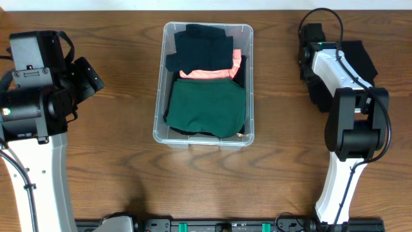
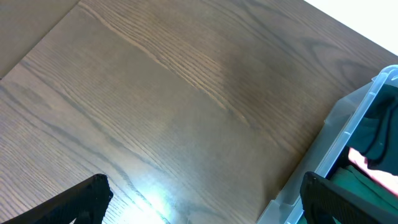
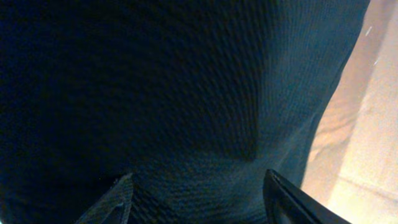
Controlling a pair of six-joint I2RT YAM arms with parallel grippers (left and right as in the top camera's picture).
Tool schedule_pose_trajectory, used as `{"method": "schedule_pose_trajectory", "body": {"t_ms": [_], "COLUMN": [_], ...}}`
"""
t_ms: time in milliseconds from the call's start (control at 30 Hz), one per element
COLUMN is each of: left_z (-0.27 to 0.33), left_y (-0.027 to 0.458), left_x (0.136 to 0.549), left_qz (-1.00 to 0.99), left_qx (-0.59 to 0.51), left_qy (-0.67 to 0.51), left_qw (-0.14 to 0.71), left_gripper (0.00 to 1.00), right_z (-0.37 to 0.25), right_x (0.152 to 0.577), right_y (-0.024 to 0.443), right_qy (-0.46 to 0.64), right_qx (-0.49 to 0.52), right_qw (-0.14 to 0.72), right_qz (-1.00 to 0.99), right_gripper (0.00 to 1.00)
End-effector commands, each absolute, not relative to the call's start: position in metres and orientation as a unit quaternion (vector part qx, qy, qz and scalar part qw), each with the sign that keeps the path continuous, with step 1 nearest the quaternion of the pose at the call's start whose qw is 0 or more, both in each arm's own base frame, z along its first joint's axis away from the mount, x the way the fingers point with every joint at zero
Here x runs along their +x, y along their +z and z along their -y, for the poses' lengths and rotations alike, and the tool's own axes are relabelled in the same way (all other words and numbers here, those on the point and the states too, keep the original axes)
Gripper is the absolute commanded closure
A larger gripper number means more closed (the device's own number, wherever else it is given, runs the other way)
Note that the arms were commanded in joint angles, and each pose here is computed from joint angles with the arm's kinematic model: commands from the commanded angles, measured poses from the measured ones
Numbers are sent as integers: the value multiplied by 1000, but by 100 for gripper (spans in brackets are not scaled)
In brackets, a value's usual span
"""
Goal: Pack container
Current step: 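Grasp the black garment on the table with the right gripper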
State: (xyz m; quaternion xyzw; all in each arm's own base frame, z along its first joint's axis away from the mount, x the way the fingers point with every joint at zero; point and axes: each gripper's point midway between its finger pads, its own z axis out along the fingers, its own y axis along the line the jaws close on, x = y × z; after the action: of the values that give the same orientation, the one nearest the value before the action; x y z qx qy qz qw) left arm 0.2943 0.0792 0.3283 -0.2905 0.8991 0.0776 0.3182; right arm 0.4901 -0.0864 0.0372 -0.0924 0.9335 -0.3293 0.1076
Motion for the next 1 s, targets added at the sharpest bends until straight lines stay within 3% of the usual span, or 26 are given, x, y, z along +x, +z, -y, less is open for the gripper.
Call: {"method": "schedule_pose_trajectory", "body": {"t_ms": [0, 267, 433, 733, 967], "left_z": [-83, -83, -83, -83, -83], "left_y": [329, 329, 329, 329, 329], "left_x": [294, 294, 294, 294, 294], "left_qz": [-900, -900, -900, -900, -900], "left_qx": [-286, -286, -286, -286, -286], "left_qy": [86, 87, 87, 87, 87], "left_qw": [318, 318, 318, 318, 318], "left_gripper": [2, 2, 2, 2, 2], "right_z": [72, 43, 11, 13, -5], "right_x": [496, 512, 512, 508, 496], "right_y": [28, 66, 98, 100, 89], "right_qy": [-343, -308, -236, -169, -136], "right_qx": [-160, -121, -123, -24, -64], "right_qw": [95, 177, 223, 241, 213], "right_qz": [-921, -927, -938, -955, -966], "right_gripper": [33, 23, 6, 7, 5]}}
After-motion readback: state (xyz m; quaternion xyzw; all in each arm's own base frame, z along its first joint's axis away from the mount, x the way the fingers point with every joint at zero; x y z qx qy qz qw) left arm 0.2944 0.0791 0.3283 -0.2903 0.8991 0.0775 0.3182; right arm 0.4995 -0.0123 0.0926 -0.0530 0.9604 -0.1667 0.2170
